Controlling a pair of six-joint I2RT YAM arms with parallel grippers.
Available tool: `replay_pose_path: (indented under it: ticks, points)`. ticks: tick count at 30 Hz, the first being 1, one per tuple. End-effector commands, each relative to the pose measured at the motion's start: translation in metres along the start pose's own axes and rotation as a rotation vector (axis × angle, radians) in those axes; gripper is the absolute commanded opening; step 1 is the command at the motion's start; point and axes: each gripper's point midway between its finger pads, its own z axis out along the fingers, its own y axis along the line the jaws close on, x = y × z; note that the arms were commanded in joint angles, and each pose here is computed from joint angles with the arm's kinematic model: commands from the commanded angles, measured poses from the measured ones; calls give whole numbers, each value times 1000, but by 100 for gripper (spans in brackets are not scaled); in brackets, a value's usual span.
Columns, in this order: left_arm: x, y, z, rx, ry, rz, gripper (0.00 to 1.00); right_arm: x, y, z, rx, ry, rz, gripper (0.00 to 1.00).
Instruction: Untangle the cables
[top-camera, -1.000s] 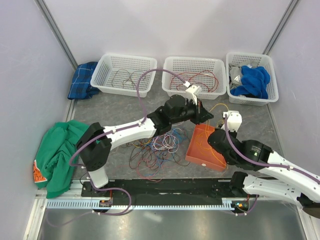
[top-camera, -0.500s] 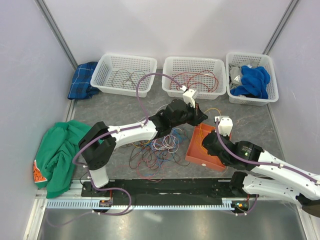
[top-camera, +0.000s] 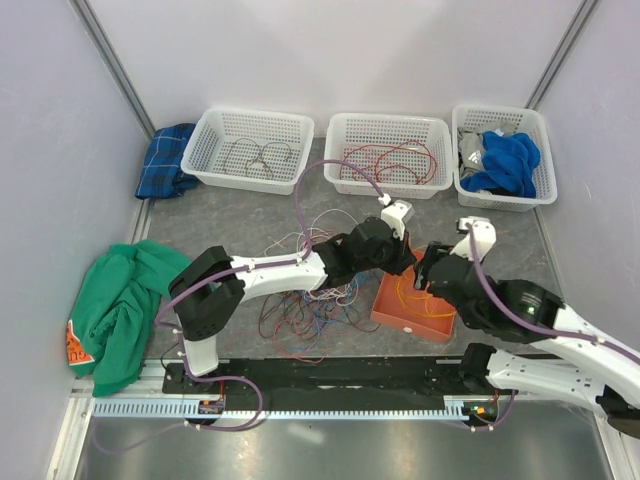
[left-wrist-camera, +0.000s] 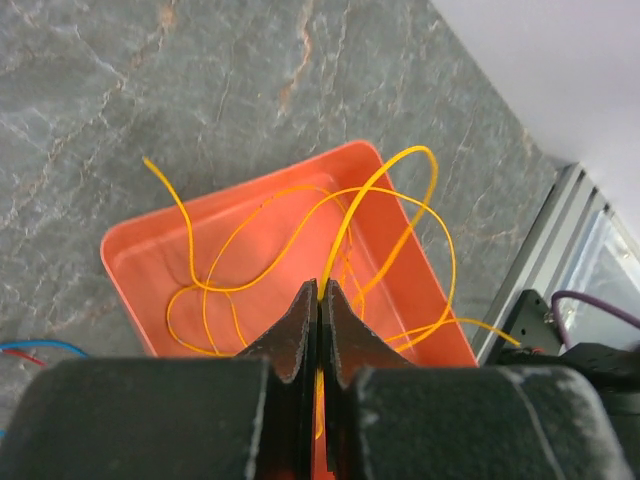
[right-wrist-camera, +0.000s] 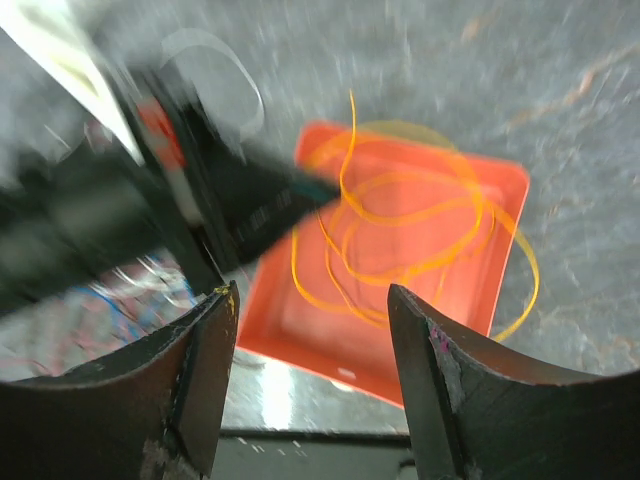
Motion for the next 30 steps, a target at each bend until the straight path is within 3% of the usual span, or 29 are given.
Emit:
replay_pose_path:
  ticks: [1,8,13,14,16,17,18,19,25,30]
  points:
    - [15,13,-8,-89,23,71,2,-46,-9,-19,2,-149,54,69]
    - [41,27,-16,-262,105,199,2,-55,-2,-19,-27,-190,75,68]
    - [39,35,-19,-330,123,227,2,-51,1,-15,-36,-189,71,68]
    - [38,34,-20,-328,124,224,25,-51,1,-15,-36,-192,76,67]
    - [34,27,-25,-323,109,223,45,-53,1,-16,-39,-198,77,67]
    - [32,23,-28,-327,92,225,62,-54,0,-16,-40,-202,81,67]
    - [31,22,-31,-332,80,228,89,-56,0,-17,-38,-207,82,67]
    - [19,15,-39,-329,43,237,99,-57,-1,-18,-39,-211,84,67]
    - [-37,-12,-80,-287,-143,185,100,-62,0,-17,-33,-238,85,67]
    - [-70,2,-137,-348,-298,128,100,-47,10,-4,-48,-207,53,67]
